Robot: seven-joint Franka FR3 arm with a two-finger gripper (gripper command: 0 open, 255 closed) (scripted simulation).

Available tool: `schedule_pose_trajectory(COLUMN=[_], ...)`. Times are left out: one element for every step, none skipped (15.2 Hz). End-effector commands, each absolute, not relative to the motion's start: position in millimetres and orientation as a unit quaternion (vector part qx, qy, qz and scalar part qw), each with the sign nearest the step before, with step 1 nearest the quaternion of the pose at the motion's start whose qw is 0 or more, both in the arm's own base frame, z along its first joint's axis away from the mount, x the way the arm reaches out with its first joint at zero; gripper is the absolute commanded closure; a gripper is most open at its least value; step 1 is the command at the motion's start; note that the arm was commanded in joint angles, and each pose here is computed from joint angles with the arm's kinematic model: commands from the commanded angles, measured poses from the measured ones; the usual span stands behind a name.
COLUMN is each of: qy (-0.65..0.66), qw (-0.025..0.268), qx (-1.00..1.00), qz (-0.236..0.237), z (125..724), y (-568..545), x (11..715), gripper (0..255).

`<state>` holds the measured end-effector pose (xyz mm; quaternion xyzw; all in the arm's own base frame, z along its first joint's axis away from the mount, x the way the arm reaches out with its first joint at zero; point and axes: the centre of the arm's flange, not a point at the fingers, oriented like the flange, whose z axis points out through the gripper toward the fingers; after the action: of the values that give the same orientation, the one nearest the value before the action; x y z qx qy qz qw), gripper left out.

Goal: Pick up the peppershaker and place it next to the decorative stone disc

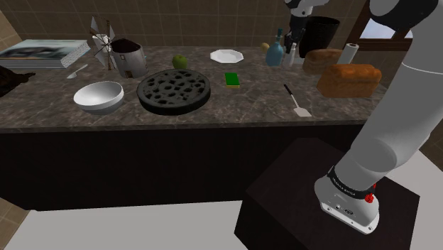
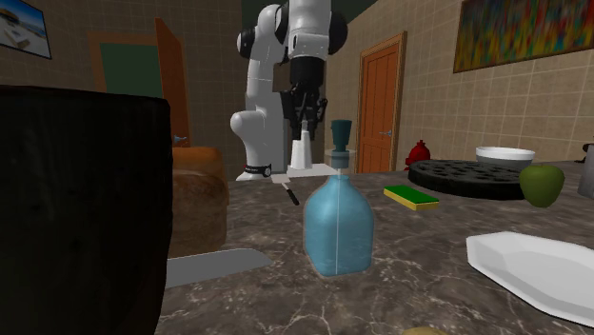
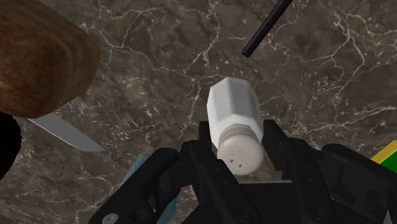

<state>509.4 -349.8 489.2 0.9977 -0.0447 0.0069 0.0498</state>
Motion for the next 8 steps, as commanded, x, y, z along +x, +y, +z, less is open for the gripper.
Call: schedule_pose_trajectory(qy=[-0.045, -0.045, -0.045, -0.045, -0.045, -0.045, -0.045, -0.045], qw=[0.05, 0.05, 0.05, 0.05, 0.05, 0.05, 0.05, 0.05], qx=[0.998, 0.998, 0.998, 0.998, 0.998, 0.998, 0.998, 0.998], qz=[0.007, 0.007, 0.007, 0.007, 0.007, 0.007, 0.007, 0.007], z=[500.0, 505.3, 510.6, 515.9, 521.1, 526.4, 531.7, 537.0], y=[-349.9, -349.9, -349.9, -349.9, -349.9, -349.9, -349.9, -349.9], x=[508.9, 508.9, 508.9, 508.9, 508.9, 508.9, 508.9, 508.9], gripper=[255, 255, 255, 255, 255, 255, 255, 255])
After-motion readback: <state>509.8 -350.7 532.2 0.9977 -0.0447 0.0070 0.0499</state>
